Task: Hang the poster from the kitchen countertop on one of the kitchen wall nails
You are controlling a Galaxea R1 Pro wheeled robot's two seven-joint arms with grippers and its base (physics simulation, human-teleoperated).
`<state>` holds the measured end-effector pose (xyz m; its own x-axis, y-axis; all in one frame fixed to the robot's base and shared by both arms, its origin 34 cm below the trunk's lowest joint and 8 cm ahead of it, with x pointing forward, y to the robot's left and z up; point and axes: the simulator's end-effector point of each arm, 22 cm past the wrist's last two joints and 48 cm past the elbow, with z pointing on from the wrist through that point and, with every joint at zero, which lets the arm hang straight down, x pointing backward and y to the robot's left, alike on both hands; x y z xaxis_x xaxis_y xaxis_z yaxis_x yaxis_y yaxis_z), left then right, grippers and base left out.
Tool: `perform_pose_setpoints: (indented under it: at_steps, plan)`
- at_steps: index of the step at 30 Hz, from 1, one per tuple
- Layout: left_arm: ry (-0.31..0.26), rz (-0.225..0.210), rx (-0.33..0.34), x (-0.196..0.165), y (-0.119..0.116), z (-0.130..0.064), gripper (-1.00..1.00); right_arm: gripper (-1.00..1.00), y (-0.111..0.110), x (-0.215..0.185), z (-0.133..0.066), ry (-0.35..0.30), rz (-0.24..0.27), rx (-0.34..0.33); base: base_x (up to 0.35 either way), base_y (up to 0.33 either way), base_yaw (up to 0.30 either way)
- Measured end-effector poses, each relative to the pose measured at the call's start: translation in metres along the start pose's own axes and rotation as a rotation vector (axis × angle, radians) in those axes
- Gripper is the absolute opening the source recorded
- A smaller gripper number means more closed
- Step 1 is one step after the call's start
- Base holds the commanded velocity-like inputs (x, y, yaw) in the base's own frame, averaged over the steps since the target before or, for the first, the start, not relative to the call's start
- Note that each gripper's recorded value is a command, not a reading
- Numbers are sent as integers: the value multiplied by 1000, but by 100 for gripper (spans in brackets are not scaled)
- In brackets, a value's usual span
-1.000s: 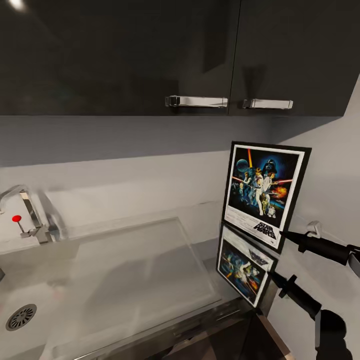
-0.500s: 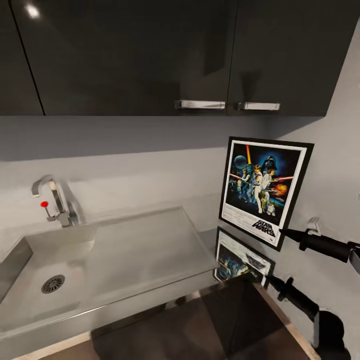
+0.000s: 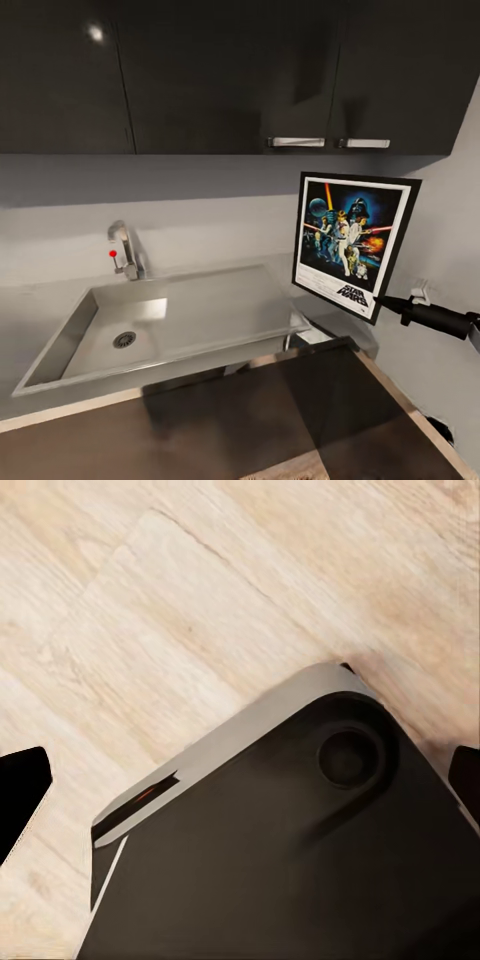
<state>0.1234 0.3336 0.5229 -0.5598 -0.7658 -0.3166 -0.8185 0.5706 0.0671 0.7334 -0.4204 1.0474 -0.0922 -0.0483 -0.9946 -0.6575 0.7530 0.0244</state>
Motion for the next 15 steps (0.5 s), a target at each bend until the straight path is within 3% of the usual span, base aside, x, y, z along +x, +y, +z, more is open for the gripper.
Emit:
perform_pose_setpoints:
  at_steps: [8, 12, 15]
  plan:
    - [1, 17, 5, 1, -2, 0, 100, -100, 6, 2, 7, 6, -3, -15, -56, 29, 296]
    - [1, 18, 6, 2, -2, -1, 100, -100, 19, 3, 23, -5, -4, -45, -51, 202, 298]
    - [0, 19, 15, 3, -7, -1, 100, -100, 43, 5, 42, -15, -27, -91, -68, 270, 174]
